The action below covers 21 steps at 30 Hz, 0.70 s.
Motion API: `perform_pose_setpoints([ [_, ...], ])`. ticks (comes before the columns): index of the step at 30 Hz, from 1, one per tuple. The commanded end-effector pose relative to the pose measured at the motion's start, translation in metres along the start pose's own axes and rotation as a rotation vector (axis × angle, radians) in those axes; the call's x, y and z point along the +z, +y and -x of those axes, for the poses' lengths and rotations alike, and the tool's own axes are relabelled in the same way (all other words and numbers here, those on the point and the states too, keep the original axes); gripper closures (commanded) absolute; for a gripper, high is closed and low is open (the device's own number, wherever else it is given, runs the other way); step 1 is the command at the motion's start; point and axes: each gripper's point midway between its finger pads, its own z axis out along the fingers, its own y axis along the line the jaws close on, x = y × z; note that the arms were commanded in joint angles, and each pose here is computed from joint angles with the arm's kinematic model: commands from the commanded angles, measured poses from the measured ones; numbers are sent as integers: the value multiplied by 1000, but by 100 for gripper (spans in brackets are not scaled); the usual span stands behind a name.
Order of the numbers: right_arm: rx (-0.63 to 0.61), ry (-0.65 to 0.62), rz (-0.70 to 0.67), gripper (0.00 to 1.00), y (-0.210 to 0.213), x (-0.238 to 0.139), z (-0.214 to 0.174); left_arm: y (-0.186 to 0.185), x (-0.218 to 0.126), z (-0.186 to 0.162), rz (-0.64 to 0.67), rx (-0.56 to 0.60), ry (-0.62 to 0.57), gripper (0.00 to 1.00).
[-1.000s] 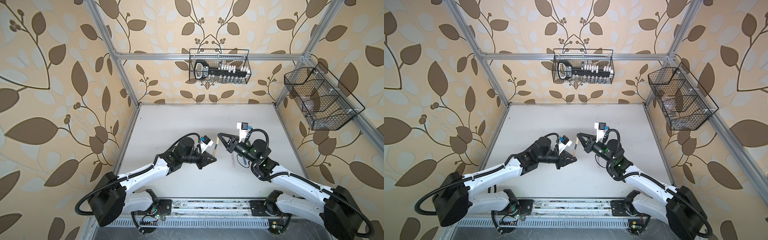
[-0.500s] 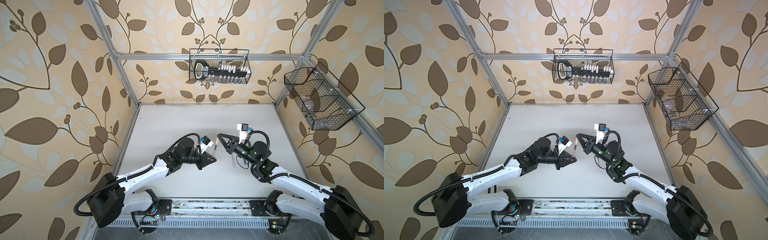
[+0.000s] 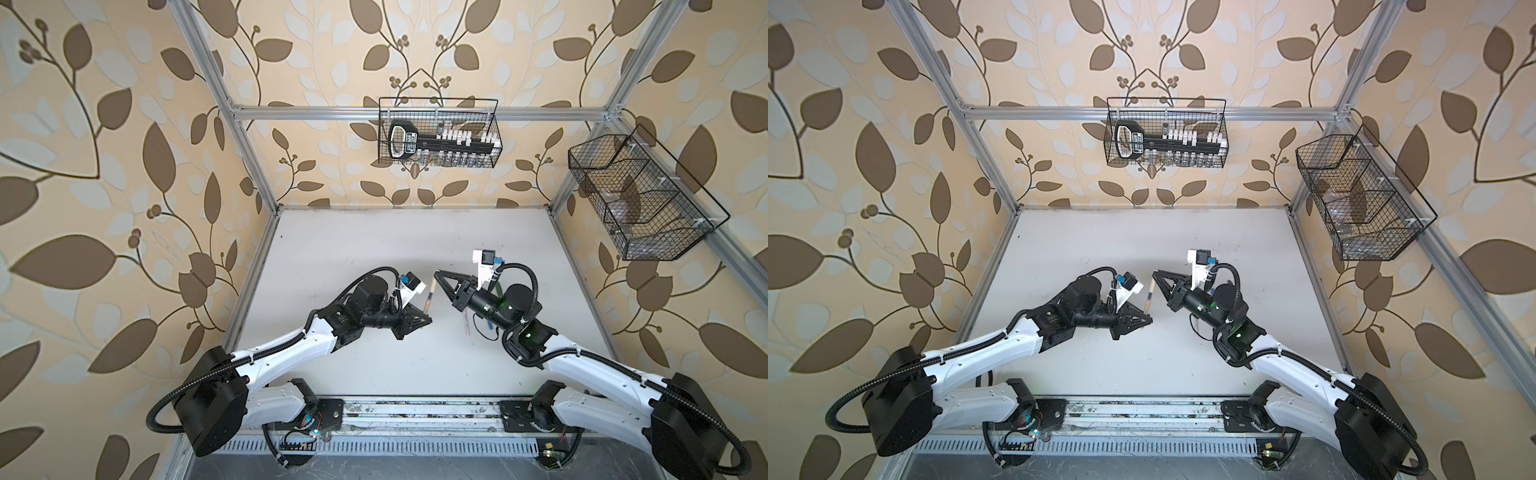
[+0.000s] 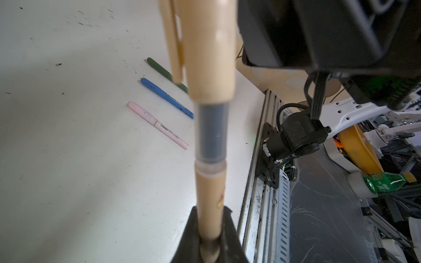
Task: Insert the pens into the pen caps
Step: 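Lower the beige cap with the right gripper down over the pen's nib, then push the cap down onto the pen with the right gripper while the left holds it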
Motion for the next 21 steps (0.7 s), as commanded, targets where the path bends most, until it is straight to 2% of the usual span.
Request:
perform_pose_setpoints([
  [1, -19, 60, 6, 85, 1, 0, -12, -17, -10, 37, -18, 96, -102, 100],
  [7, -64, 87, -17, 83, 1, -1, -12, -20, -13, 46, -8, 124, -115, 100],
  [12, -118, 123, -11, 58, 8, -6, -13, -18, -14, 50, 9, 135, -115, 100],
  [15, -167, 153, -37, 49, 10, -12, -11, -16, -14, 47, 19, 134, -105, 100],
  [21, -131, 160, -11, 45, 13, -18, 5, -15, -13, 40, 15, 120, -87, 100],
])
